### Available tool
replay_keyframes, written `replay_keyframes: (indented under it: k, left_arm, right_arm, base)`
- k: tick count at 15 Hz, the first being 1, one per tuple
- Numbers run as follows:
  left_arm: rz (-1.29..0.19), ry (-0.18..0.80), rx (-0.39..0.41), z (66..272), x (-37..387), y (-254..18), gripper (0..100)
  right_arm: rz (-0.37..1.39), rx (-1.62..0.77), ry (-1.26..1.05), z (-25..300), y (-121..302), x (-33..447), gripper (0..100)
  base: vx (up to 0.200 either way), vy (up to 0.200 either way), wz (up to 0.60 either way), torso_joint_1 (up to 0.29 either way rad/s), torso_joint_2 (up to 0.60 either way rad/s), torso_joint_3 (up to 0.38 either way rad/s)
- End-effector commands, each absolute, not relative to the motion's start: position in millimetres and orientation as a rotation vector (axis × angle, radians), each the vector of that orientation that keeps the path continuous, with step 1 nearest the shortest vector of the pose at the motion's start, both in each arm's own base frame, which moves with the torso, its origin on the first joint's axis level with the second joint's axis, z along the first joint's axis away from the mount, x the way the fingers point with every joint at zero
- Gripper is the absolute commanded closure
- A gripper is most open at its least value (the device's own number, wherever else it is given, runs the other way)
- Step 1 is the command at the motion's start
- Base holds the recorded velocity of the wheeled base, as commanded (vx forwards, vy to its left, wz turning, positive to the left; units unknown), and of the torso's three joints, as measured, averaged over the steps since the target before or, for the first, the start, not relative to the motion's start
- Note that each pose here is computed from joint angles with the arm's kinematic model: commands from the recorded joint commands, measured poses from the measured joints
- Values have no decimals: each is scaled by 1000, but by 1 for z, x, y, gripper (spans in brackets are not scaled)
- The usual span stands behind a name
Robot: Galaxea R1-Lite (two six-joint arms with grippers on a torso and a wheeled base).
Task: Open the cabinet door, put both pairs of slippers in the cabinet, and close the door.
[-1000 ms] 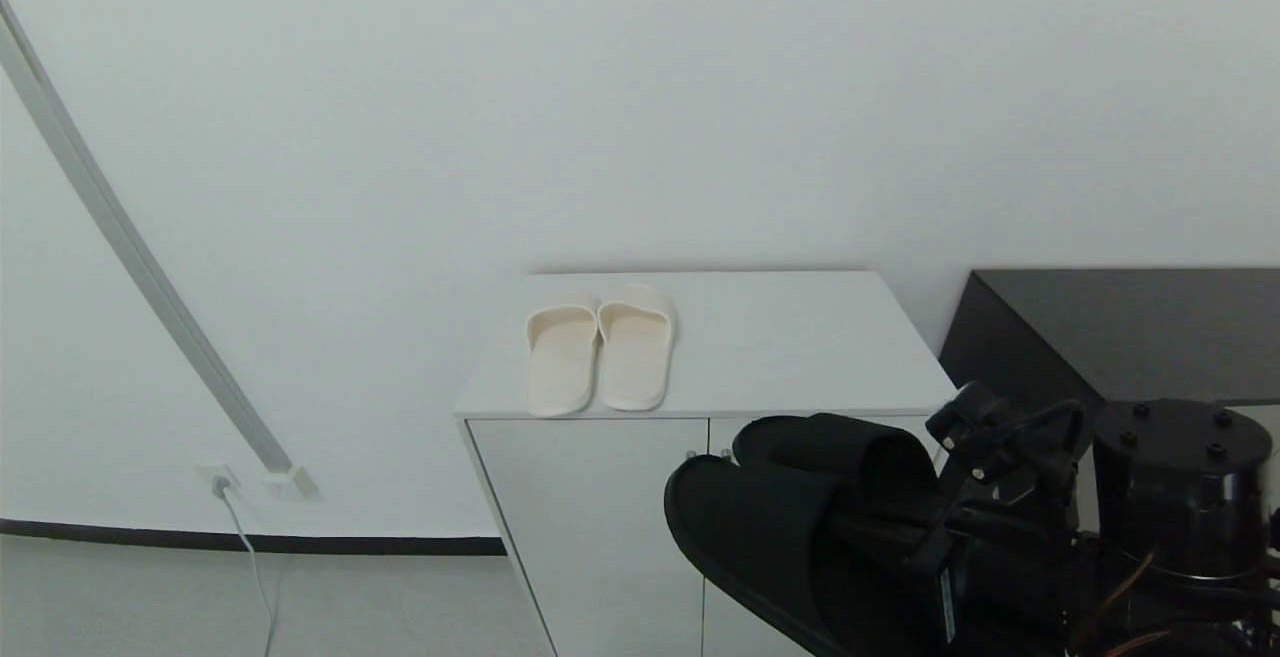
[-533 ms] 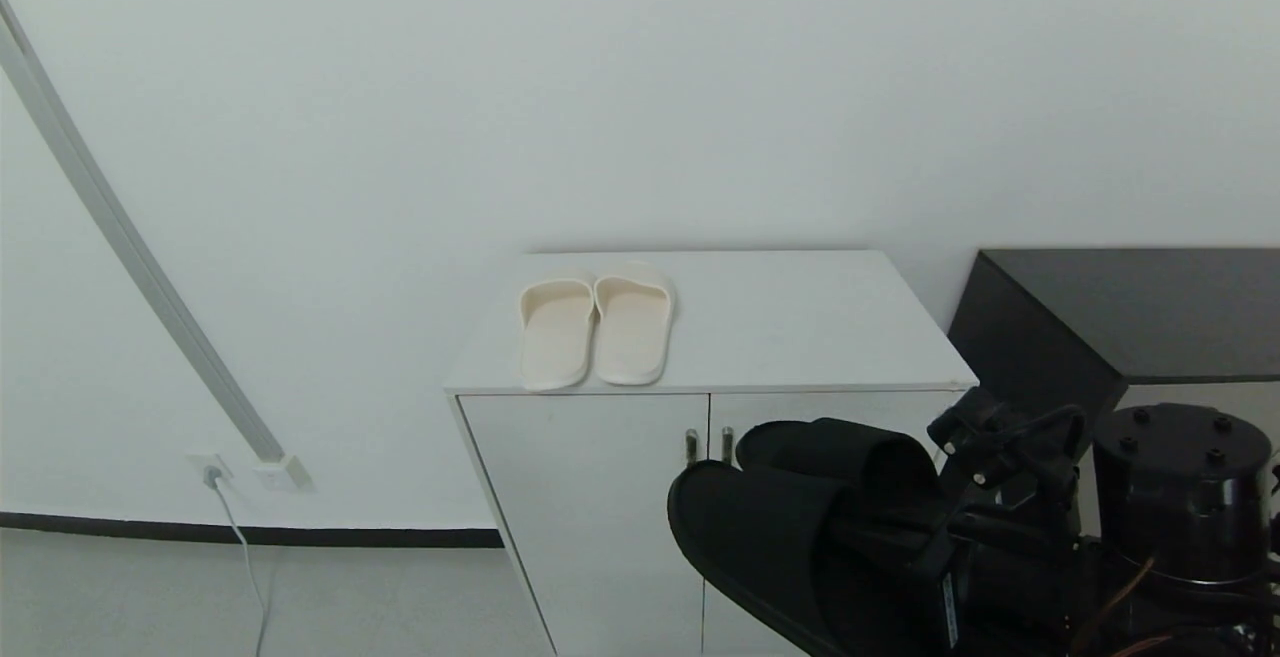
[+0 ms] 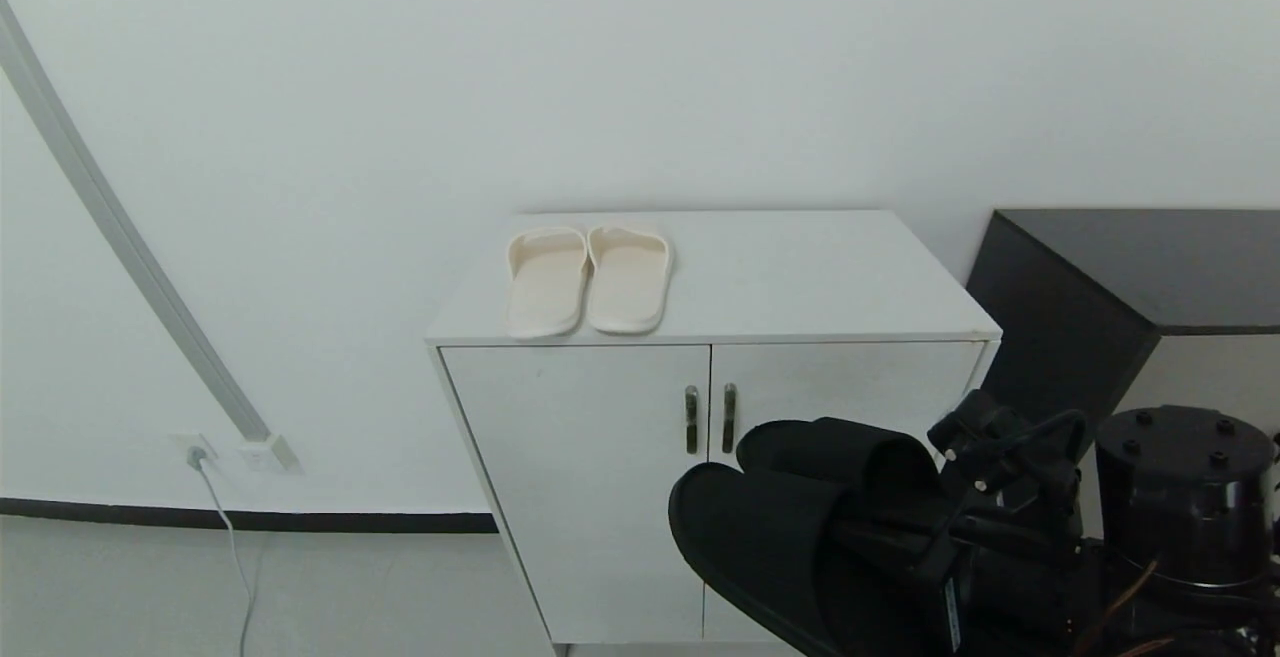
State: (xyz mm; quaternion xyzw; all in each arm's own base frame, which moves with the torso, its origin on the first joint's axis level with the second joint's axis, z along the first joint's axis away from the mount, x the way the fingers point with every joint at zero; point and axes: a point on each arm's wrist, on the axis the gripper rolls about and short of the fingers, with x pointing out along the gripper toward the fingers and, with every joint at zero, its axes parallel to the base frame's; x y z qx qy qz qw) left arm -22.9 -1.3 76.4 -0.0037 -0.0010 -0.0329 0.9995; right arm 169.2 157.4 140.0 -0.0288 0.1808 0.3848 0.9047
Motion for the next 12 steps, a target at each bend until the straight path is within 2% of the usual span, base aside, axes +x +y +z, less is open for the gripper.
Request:
replay_keyframes:
  k: [1,12]
  left_arm:
    - [-64,-3,-8,77,-23,-1,0]
    - [-63,-3,-9,77,-23,-1,0]
  right_arm:
    - [797,-67,377,139,157,169,100]
    - [802,-60,358,138,156,166,100]
  base:
    - [0,0,0,-227,535,310]
    - [0,0,0,-183,506,324]
